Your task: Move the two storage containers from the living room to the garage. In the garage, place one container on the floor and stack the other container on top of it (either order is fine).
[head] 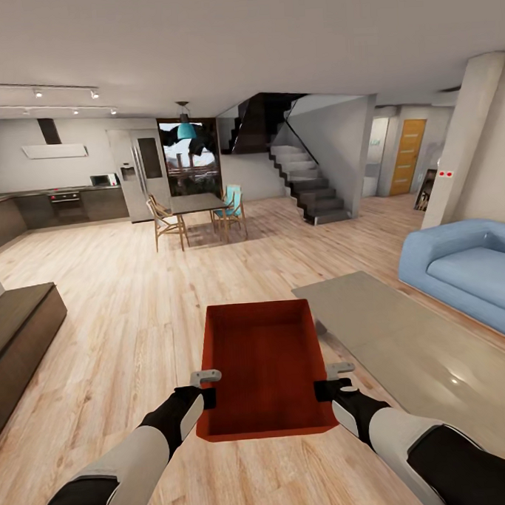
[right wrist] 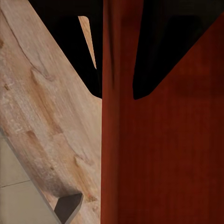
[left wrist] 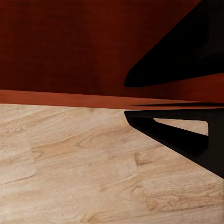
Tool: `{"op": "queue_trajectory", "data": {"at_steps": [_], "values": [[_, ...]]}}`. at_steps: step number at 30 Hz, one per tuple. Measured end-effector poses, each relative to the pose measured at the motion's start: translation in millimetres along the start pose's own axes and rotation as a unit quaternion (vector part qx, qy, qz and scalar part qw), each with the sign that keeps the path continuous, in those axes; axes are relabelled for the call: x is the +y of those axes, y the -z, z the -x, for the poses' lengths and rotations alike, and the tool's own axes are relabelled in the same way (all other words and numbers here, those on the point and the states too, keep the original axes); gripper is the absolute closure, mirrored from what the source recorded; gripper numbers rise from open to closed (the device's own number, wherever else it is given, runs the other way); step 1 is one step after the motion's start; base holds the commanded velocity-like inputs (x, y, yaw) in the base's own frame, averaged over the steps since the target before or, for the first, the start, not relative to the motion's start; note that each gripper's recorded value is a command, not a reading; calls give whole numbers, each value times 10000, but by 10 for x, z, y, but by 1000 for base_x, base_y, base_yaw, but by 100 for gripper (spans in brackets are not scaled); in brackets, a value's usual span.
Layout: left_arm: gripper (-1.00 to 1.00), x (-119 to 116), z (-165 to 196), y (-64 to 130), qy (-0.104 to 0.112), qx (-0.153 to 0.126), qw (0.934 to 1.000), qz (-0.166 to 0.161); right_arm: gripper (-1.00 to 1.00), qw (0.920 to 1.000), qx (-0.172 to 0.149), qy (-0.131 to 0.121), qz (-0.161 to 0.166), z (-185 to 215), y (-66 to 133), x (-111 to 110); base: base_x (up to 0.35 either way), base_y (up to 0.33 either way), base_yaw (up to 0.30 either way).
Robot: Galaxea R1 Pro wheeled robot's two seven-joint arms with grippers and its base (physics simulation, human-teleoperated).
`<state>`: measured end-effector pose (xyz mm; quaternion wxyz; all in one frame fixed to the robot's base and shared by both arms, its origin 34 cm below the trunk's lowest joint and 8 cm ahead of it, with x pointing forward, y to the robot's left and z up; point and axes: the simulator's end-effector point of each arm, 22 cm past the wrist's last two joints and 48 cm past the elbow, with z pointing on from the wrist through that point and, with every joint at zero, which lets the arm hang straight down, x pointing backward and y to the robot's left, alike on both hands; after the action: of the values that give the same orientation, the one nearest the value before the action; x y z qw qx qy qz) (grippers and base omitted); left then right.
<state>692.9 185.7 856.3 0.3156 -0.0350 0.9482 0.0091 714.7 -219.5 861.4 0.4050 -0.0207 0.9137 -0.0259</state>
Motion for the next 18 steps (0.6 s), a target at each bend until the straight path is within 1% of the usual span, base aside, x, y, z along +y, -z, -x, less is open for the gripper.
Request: {"op": "queue_trajectory", "data": {"at_steps": [2,5,18], "values": [[100,0,-2,2,0,0,10000,-1,100,10000,0,2,-1,0,2,0,113,0,0],[100,1,-2,4,-1,-1,10000,-1,100,10000,-2,1,-2,0,5,0,244,0,0],[100,5,1,5,-7,-1,10000,-1,100,10000,-3,-5,-4,-1,6,5,317,0,0]]}}
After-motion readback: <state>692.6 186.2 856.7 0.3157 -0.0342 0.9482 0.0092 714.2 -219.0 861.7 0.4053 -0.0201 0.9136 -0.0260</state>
